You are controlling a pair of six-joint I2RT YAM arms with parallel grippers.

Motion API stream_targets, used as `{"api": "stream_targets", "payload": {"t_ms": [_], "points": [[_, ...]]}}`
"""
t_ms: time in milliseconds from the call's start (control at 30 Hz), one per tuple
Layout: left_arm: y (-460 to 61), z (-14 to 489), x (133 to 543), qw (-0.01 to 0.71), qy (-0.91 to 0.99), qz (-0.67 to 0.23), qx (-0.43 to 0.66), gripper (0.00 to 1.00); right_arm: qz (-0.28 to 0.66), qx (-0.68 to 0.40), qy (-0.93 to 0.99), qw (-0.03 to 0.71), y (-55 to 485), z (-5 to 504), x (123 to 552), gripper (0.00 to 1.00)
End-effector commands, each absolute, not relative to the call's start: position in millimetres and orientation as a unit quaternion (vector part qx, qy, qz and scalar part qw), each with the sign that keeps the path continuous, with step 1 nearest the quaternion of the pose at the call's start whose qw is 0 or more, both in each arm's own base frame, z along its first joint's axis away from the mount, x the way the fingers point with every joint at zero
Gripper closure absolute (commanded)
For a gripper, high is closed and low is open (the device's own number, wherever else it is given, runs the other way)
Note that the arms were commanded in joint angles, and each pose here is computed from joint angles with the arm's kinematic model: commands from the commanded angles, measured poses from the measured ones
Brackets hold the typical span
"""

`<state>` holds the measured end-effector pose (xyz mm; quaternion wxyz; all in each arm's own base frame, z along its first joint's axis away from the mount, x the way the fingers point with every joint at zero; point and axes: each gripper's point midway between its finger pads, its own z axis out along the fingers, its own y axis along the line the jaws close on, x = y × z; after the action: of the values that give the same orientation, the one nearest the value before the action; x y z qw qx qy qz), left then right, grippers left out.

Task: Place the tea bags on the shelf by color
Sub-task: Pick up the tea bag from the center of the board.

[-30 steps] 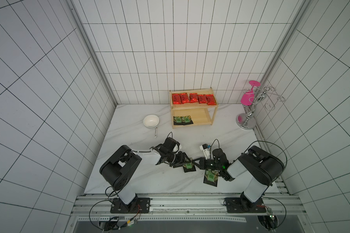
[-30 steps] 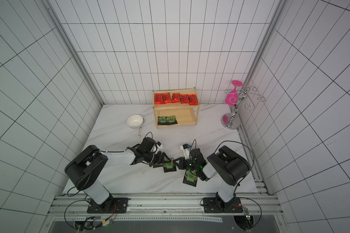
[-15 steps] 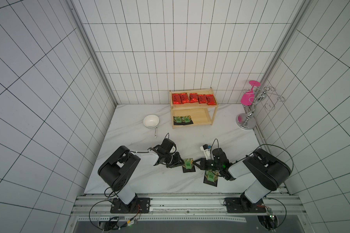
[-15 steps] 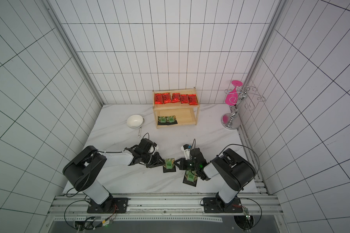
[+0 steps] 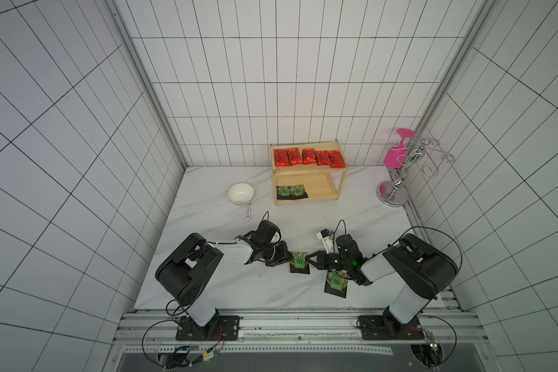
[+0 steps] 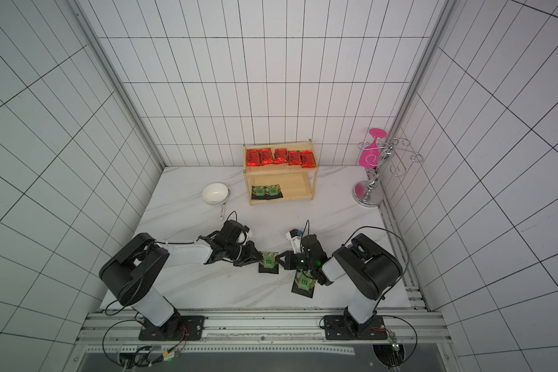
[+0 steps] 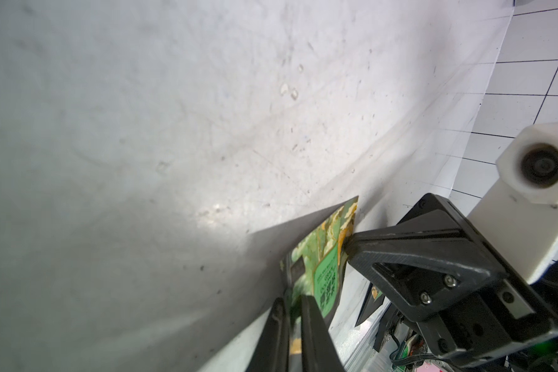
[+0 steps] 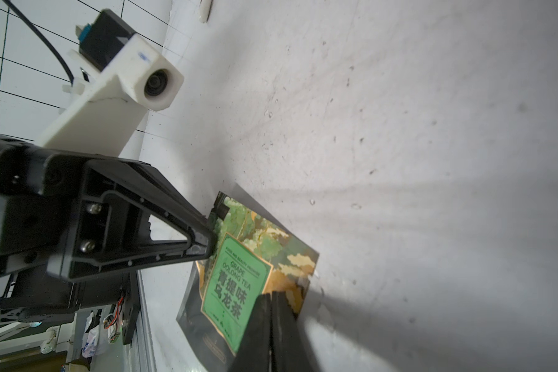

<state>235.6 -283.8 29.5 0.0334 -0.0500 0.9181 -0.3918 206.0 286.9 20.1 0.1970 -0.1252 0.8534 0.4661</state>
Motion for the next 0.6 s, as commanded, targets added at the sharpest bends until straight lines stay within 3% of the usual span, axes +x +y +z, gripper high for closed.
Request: {"api": "stream_targets", "payload": {"t_ms": [0, 67, 200, 267, 467, 567], "points": [[-286.1, 42.3, 243.0, 0.064, 0.910, -0.407, -0.040, 0.94, 0.423, -0.108, 0.886, 0.153, 272.3, -10.3, 196.0, 0.91], [-286.5, 42.2, 243.4, 0.065, 0.910, -0.408, -0.039, 1.00, 0.425, -0.108, 0.885, 0.156, 272.6, -8.3, 197.1, 0.91], [-286.4, 49.0, 244.4, 0.070, 0.903, -0.423, -0.037, 1.00, 0.435, -0.106, 0.876, 0.180, 270.0, 15.0, 206.7, 0.89], [-283.3, 60.9, 248.4, 0.081, 0.892, -0.442, -0.040, 1.00, 0.420, -0.112, 0.876, 0.207, 267.0, 41.6, 215.4, 0.83], [-267.1, 110.4, 276.1, 0.130, 0.850, -0.504, -0.079, 1.00, 0.418, -0.039, 0.853, 0.310, 250.3, 128.3, 243.2, 0.82], [-262.5, 136.3, 291.5, 0.150, 0.826, -0.536, -0.093, 1.00, 0.443, 0.008, 0.842, 0.308, 249.8, 156.1, 246.4, 0.82]]}}
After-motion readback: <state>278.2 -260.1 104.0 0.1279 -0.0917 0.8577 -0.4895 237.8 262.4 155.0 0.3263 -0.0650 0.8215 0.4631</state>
